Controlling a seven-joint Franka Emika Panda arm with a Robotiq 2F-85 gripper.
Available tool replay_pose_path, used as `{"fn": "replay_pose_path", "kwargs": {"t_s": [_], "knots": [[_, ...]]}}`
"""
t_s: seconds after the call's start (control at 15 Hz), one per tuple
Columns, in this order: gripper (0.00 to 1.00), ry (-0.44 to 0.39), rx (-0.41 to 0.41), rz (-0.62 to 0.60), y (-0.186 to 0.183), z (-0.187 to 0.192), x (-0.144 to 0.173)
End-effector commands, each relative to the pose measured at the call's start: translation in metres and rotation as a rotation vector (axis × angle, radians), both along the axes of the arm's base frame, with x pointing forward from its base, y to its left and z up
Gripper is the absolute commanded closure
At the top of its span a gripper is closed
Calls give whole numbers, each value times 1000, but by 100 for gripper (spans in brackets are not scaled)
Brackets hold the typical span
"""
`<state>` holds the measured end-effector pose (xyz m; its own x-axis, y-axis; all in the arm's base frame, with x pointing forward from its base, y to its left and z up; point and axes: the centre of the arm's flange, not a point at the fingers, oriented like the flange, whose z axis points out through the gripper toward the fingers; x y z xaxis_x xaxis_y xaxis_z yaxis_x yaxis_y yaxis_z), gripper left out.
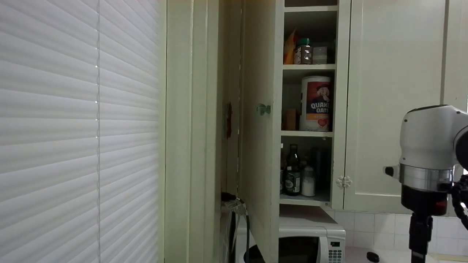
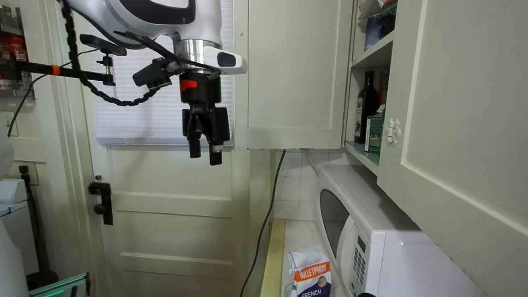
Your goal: Remove the cupcake liners from the top cabinet
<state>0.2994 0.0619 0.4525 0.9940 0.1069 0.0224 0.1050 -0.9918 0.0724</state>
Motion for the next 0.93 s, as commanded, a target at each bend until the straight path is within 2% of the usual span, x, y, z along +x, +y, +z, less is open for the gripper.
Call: {"fn": "replay_pose_path", "kwargs": {"t_s": [0.0, 0.13, 0.53, 0.87], "knots": [[0, -75, -8, -59, -4, 30, 29], [0, -138, -10, -97, -9, 52, 48], [0, -402, -15, -272, -21, 125, 115], [0, -621, 34, -459, -22, 185, 170]]}}
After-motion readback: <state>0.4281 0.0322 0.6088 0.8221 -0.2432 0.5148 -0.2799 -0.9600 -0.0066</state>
